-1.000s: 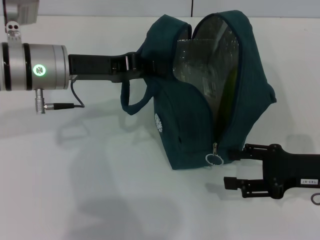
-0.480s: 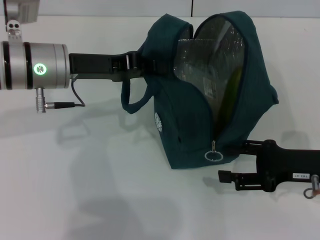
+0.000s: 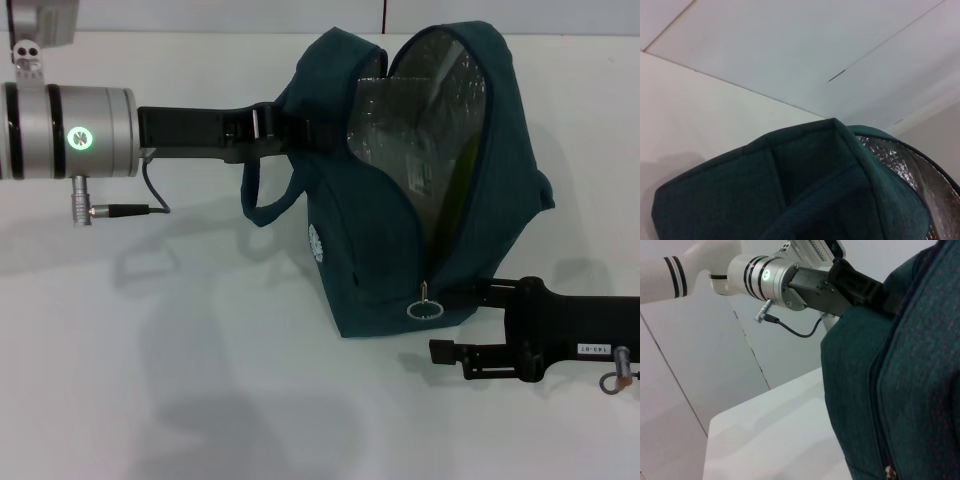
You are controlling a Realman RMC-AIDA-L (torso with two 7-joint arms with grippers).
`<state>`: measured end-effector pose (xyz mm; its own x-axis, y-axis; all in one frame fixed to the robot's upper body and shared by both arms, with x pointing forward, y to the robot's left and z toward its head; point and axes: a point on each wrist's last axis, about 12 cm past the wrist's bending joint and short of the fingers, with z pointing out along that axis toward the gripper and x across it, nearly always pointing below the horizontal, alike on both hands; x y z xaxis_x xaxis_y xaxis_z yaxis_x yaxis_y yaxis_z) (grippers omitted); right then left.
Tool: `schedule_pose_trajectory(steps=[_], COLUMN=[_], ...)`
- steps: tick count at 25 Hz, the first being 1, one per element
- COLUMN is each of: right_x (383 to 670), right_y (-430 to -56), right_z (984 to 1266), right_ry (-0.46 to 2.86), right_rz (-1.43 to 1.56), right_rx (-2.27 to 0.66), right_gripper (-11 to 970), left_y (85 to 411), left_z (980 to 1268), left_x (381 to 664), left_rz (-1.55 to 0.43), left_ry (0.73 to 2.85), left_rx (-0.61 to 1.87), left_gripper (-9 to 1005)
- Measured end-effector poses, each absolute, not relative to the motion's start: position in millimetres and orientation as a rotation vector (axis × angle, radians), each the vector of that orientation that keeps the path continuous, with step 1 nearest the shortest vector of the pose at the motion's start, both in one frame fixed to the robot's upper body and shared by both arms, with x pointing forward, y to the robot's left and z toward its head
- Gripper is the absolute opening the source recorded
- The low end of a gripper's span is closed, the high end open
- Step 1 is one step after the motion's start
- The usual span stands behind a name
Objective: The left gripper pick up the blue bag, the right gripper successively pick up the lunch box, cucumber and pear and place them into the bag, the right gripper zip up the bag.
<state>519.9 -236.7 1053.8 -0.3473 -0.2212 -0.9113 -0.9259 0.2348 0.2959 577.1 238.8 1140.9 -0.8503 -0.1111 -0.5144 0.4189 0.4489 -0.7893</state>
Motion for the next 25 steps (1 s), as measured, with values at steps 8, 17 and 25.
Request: schedule_pose_trajectory(steps=[8, 17, 25], right_x=[519.7, 521.1, 521.6], right_y=[-234.7, -232.8, -228.6], right_z=[1053.3, 1053.8, 1052.7], right_ry=[1.739, 1.733, 1.729], right_rz=[1.168, 1.166, 1.159], right_rx=[-1.063, -1.059, -1.071], right_gripper=[748, 720, 659], left_y=[239.4, 240.1, 240.0], left_z=[1141.1, 1140.5, 1140.5], left_x=[576.5, 575.9, 575.6], left_rz=[-1.407, -1.407, -1.41], left_ry=[2.192, 2.193, 2.194], left_rx=[0.252, 0.249, 0.251], left_gripper=[58, 58, 57])
